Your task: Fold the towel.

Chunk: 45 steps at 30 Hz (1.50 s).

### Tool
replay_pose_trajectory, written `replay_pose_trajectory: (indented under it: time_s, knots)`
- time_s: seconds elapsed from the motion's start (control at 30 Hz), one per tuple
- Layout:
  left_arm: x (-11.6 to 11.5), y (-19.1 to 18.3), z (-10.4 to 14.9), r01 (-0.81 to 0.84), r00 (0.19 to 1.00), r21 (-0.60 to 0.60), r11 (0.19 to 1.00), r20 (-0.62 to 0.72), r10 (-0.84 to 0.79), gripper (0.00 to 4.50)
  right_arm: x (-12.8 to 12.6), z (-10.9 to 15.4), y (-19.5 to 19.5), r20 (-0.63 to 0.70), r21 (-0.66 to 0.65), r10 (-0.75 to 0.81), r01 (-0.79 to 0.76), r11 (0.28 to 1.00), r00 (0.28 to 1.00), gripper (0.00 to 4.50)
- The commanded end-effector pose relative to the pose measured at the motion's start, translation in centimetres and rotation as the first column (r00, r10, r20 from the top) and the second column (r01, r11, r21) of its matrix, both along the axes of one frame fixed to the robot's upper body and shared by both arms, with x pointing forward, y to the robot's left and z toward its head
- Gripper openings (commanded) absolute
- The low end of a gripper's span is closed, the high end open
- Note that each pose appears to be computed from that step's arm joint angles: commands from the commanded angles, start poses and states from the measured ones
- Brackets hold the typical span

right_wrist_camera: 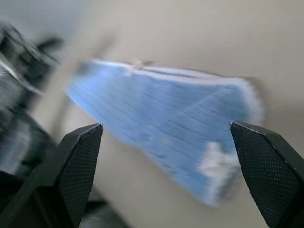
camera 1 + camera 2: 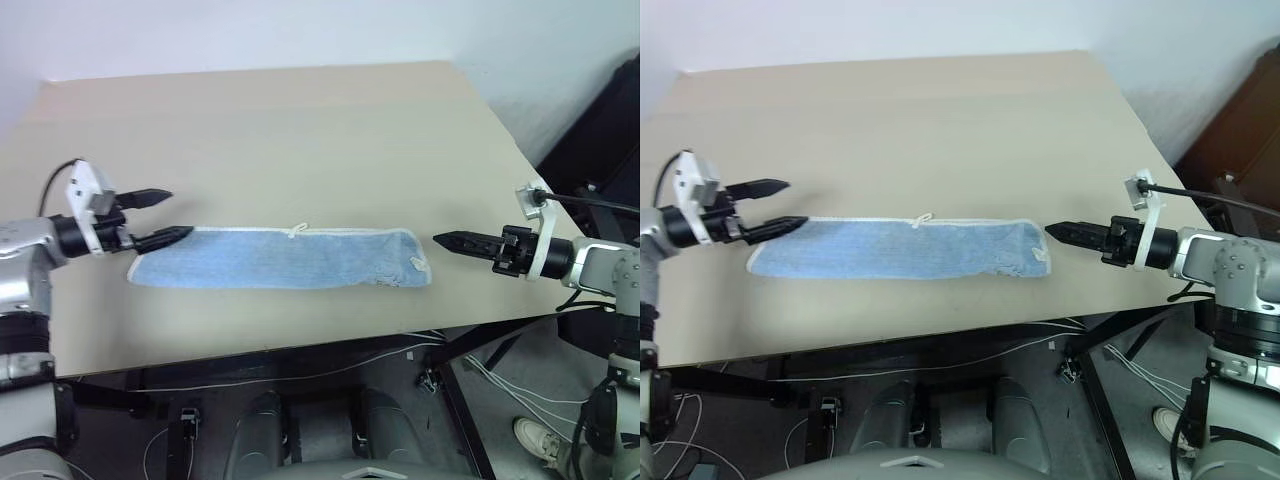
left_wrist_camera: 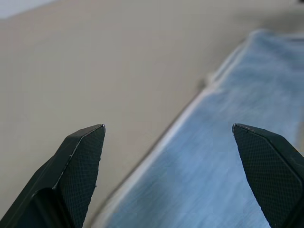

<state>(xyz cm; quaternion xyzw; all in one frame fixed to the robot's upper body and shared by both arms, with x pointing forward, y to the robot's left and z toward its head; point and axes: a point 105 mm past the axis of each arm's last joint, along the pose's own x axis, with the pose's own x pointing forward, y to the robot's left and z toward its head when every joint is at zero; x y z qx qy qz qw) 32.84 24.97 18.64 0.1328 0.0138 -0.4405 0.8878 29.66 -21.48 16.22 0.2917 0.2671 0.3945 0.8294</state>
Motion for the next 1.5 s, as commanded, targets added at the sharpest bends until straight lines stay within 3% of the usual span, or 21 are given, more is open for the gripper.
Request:
replay_pose_trajectory:
  time_s: [0.03, 0.17, 0.43, 0.6, 0.9, 1.0, 1.37, 1.5]
  knots:
    - [-1.0, -2.7, 0.5, 0.066, 0.998, -0.012, 0.998, 0.023, -0.066, 4.48, -1.3, -0.4, 0.4, -0.061, 0.077, -0.004, 0.009, 0.997, 0.998, 4.5]
    - [-2.3, -5.4, -0.7, 0.144, 0.989, -0.016, 0.989, -0.01, -0.144, 4.48, -2.2, -1.9, 0.2, -0.135, 0.172, -0.033, 0.057, 0.983, 0.99, 4.5]
    - [-3.4, -9.3, -3.0, 0.225, 0.973, 0.014, 0.974, -0.057, -0.224, 4.48, -4.0, -5.2, 1.4, -0.269, 0.203, -0.055, 0.112, 0.973, 0.961, 4.5]
    - [-4.0, -10.3, -4.2, 0.261, 0.963, 0.043, 0.964, -0.077, -0.257, 4.48, -2.0, -6.6, 2.0, -0.305, 0.188, -0.211, 0.276, 0.943, 0.929, 4.5]
    - [-3.9, -10.7, -4.8, 0.265, 0.963, 0.057, 0.963, -0.064, -0.262, 4.48, 0.8, -5.2, 2.2, -0.323, 0.215, -0.348, 0.427, 0.879, 0.88, 4.5]
    - [-3.9, -10.4, -5.1, 0.26, 0.964, 0.058, 0.964, -0.065, -0.256, 4.5, 0.9, -4.5, 2.2, -0.325, 0.23, -0.355, 0.438, 0.869, 0.876, 3.95]
    - [-3.8, -10.2, -6.0, 0.266, 0.963, 0.076, 0.961, -0.066, -0.262, 4.5, -1.4, -5.1, 3.4, -0.361, 0.18, -0.29, 0.371, 0.911, 0.886, 0.29]
    - [-3.6, -10.0, -6.3, 0.258, 0.965, 0.084, 0.963, -0.063, -0.253, 4.5, -1.1, -6.3, 1.7, -0.374, 0.085, -0.379, 0.439, 0.895, 0.846, 0.29]
